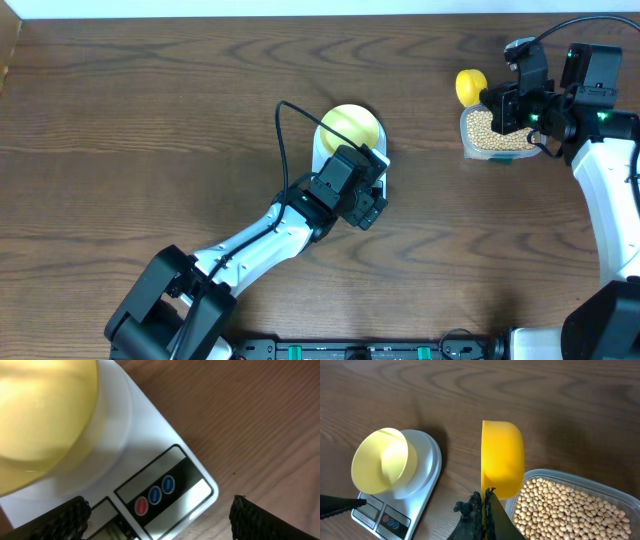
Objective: Scoop item into bowl and weigh 50g on scale
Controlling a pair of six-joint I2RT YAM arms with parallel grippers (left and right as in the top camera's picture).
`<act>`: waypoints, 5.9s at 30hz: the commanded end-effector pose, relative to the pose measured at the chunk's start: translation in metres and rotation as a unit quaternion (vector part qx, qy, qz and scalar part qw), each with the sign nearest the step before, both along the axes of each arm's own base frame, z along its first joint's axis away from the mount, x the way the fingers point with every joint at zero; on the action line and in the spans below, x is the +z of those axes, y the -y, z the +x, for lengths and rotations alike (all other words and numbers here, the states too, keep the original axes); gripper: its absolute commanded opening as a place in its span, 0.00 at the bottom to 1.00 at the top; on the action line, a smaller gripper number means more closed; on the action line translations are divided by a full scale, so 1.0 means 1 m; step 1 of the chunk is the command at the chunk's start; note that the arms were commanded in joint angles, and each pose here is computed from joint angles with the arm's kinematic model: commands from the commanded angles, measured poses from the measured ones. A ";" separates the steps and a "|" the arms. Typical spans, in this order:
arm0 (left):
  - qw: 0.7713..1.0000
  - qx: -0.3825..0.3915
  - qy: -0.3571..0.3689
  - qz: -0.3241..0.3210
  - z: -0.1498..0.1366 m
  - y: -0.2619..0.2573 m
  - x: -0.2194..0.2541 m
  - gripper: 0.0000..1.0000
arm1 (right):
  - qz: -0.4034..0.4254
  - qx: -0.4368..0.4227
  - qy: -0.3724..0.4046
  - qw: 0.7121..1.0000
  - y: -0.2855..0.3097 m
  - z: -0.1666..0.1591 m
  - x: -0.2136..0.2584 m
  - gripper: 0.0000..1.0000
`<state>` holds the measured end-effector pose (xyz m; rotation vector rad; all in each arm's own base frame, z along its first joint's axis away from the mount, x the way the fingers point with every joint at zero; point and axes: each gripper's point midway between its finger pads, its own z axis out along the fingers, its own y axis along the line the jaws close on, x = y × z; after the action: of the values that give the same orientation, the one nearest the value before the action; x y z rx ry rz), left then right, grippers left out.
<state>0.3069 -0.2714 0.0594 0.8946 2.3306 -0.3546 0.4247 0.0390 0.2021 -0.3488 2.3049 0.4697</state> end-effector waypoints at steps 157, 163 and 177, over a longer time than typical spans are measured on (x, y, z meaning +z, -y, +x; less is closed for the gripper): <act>0.992 -0.033 -0.048 0.115 0.008 -0.046 -0.084 0.08 | 0.000 0.021 0.006 1.000 -0.013 -0.005 0.011 0.01; 0.991 -0.033 -0.050 0.116 0.007 -0.046 -0.085 0.08 | -0.001 0.021 0.006 1.000 -0.013 -0.005 0.011 0.01; 0.987 -0.085 -0.047 0.126 -0.011 -0.027 -0.086 0.08 | -0.001 0.021 0.005 1.000 -0.013 -0.005 0.011 0.01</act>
<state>0.3195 -0.2659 0.0160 1.1412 2.3086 -0.2412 0.4180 0.0493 0.1975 -0.3695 2.3333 0.4945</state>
